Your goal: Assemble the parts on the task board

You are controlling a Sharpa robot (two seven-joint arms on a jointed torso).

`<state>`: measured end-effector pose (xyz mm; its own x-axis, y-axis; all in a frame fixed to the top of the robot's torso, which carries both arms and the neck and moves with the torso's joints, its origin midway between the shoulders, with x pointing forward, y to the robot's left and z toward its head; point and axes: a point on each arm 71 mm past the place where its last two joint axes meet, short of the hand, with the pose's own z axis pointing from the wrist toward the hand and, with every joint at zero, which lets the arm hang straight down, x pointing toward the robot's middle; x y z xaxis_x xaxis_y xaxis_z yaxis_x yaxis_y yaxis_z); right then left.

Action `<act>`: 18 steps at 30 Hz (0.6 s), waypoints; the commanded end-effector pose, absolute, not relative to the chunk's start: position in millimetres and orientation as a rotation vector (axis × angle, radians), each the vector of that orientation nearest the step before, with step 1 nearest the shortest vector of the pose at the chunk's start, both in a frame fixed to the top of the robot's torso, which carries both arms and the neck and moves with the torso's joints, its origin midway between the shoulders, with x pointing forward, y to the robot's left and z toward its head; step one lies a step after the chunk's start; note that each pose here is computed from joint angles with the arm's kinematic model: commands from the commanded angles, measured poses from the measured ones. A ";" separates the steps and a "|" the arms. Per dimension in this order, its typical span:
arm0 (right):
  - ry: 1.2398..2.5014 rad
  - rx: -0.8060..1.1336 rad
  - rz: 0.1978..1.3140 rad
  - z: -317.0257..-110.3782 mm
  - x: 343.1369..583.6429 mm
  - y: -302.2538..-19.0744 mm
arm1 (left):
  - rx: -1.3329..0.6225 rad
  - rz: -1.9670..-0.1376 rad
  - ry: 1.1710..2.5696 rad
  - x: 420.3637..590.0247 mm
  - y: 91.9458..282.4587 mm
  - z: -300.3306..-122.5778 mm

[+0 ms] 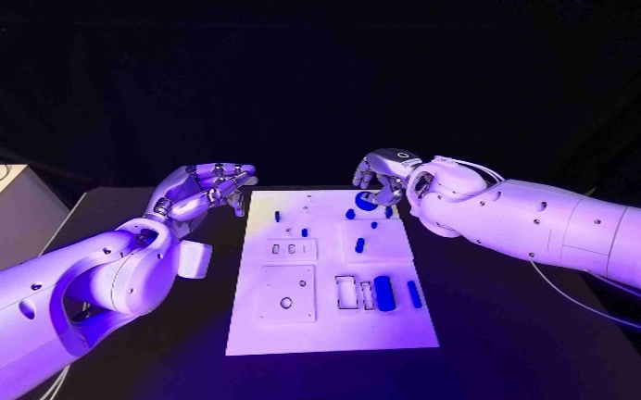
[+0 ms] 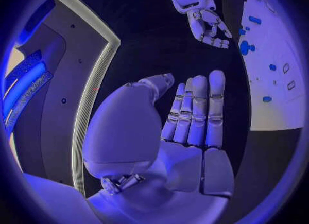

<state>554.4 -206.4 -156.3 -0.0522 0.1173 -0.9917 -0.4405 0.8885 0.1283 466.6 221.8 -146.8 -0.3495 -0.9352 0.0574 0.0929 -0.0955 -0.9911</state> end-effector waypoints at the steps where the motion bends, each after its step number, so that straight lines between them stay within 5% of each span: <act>1: 1.600 -0.298 0.379 -160.1 555.9 -207.1 | -0.973 -1.602 1.356 464.0 218.0 -144.6; 18: 1.648 -0.309 0.334 -174.7 555.9 -203.5 | -0.972 -1.604 1.357 462.9 218.6 -142.8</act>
<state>555.8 -203.3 -172.1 -0.0875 0.0299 -0.9957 -0.3987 0.9149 0.0625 463.8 220.8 -143.9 -0.3611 -0.9308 0.0574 0.0930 -0.0972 -0.9909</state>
